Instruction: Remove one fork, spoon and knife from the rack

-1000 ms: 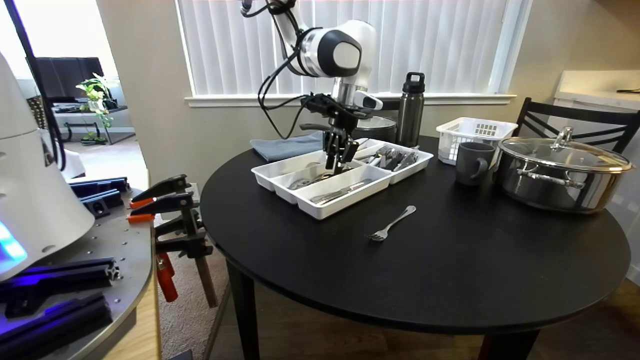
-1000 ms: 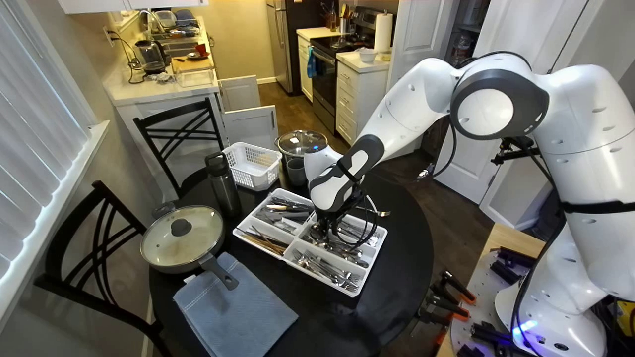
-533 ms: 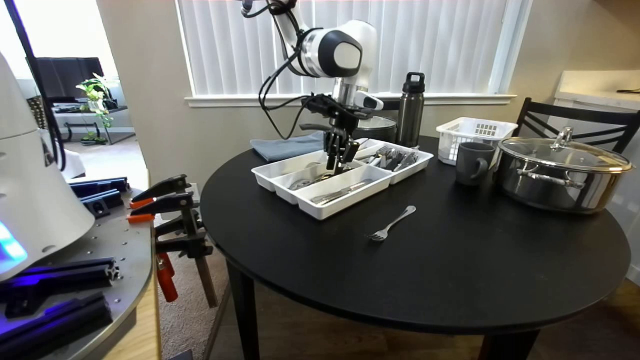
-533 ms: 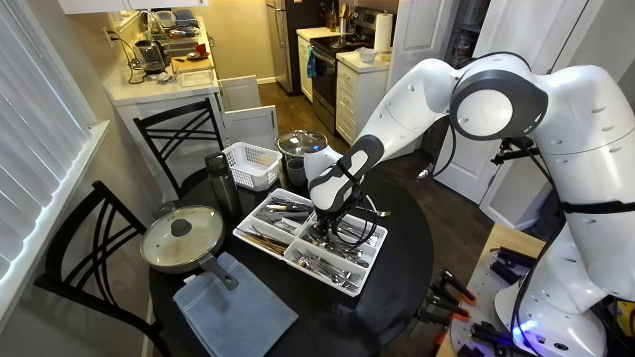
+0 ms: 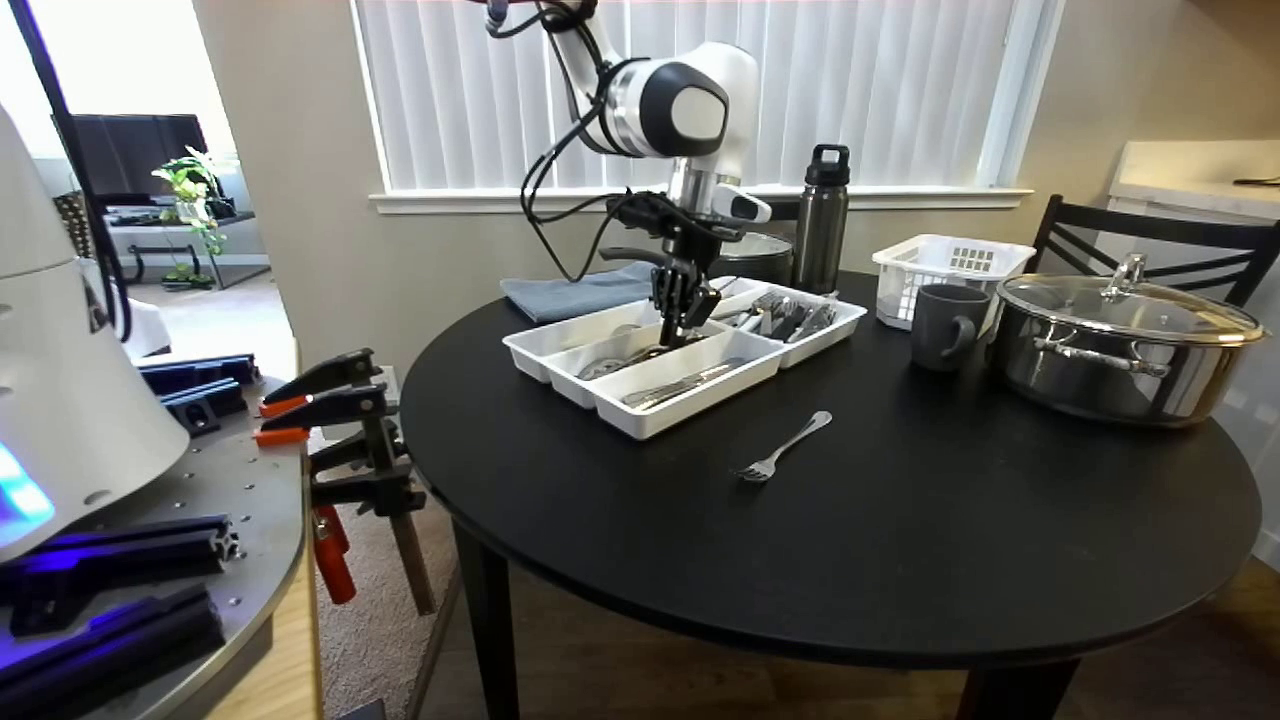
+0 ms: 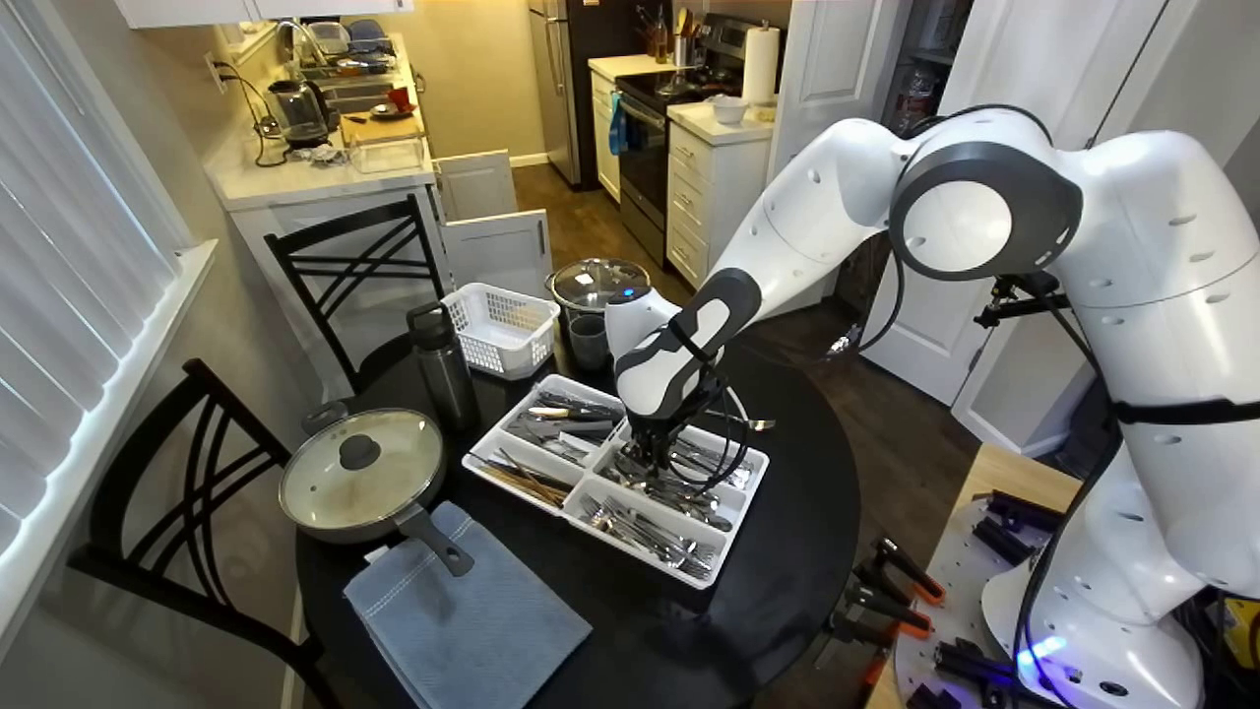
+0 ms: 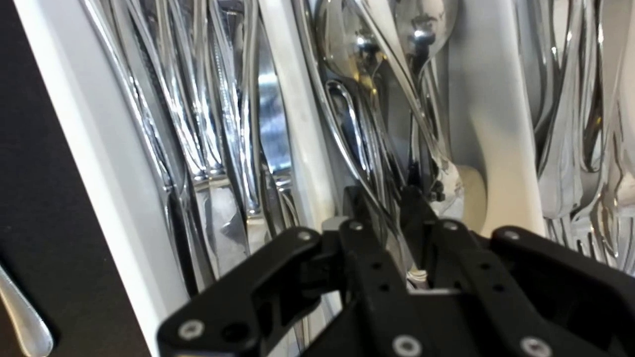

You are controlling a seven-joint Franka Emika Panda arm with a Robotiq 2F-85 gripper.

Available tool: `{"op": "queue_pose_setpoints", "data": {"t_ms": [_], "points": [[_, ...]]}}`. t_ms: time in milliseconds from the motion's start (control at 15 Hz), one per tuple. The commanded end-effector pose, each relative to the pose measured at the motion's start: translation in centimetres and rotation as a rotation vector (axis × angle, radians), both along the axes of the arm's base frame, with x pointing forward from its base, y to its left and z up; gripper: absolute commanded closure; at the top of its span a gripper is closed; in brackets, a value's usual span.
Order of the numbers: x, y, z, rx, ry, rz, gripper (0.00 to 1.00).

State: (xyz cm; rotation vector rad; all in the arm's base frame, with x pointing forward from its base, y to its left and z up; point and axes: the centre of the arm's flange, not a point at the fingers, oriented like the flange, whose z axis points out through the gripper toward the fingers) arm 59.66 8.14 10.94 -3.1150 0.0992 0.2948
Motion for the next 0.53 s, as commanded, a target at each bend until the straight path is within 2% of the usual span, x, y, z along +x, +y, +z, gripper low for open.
{"op": "queue_pose_setpoints", "data": {"t_ms": [0,333,467], "points": [[0.6,-0.1,-0.6,0.012,-0.005,-0.026,0.73],[1.6,-0.3,-1.7,0.024,-0.03,-0.043,0.75],[2.2,-0.4,-2.0,0.026,-0.048,-0.05,0.95]]}}
